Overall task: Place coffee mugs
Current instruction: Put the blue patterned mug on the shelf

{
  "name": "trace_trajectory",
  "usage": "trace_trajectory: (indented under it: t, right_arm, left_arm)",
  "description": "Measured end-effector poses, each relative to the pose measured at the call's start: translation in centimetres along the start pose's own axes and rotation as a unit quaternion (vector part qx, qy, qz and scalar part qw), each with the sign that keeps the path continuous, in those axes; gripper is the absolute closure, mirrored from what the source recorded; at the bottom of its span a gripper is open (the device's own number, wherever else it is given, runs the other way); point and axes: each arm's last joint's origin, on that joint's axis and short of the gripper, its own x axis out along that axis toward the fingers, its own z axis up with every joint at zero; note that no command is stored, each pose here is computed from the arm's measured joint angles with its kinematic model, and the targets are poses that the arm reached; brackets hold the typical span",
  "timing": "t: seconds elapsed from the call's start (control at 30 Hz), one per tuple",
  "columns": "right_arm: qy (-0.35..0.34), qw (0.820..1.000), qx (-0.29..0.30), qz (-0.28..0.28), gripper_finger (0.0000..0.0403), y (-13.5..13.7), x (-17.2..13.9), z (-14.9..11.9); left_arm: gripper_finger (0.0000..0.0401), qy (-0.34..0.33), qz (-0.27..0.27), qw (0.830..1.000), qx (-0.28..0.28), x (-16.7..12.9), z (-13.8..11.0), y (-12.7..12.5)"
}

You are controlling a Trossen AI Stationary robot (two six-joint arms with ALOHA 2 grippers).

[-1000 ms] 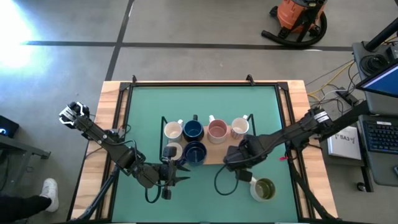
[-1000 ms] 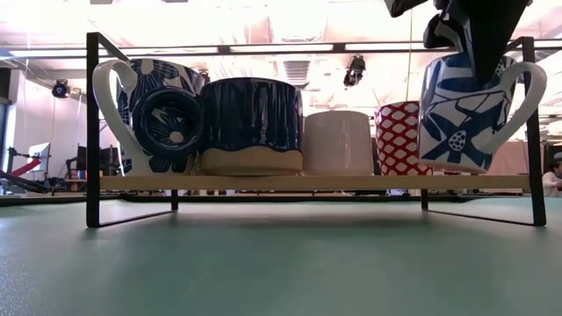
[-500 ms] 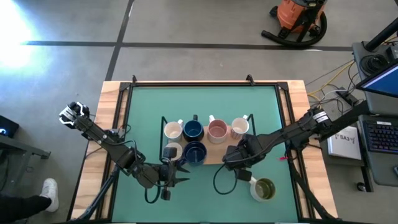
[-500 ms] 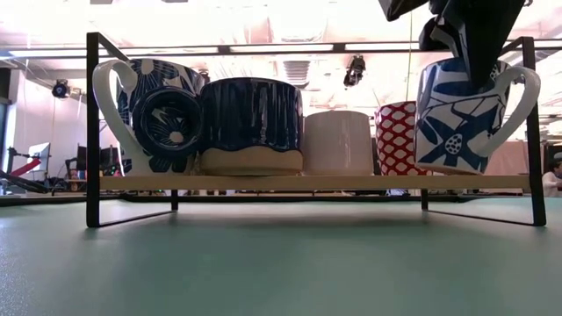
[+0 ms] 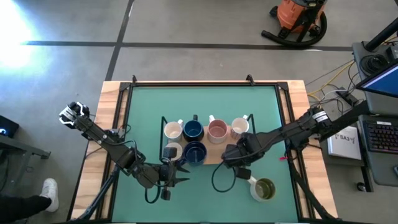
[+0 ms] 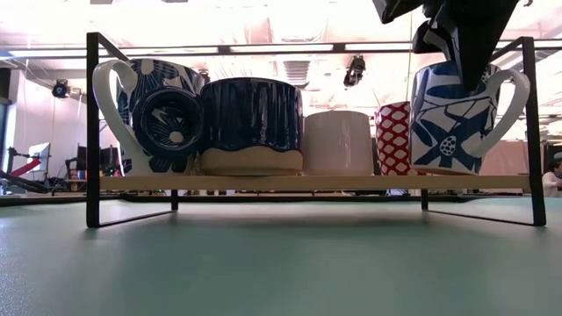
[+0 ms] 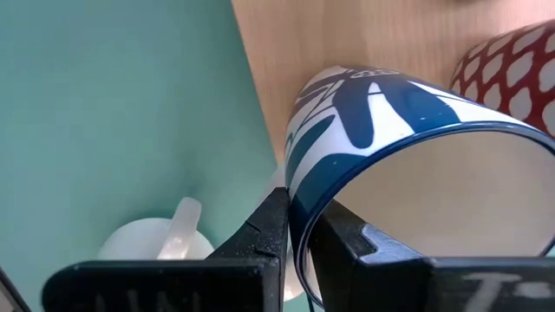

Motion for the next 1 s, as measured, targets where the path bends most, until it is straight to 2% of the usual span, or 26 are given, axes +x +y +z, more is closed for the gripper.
trace_trajectory:
  t: [0.57,1.0]
  right_arm:
    - [0.008,1.0,-0.002,0.01,0.0376,0.02,0.03,0.0]
    - [0.009,1.0,0.002,0.009,0.0357,-0.06,0.07,0.04]
  left_arm:
    - [0.0312,0.002,0.0,1.0,0.001,0.0,-0.04,0.01]
    - [0.0312,0.002,0.0,1.0,0.001,0.0,-0.03,0.01]
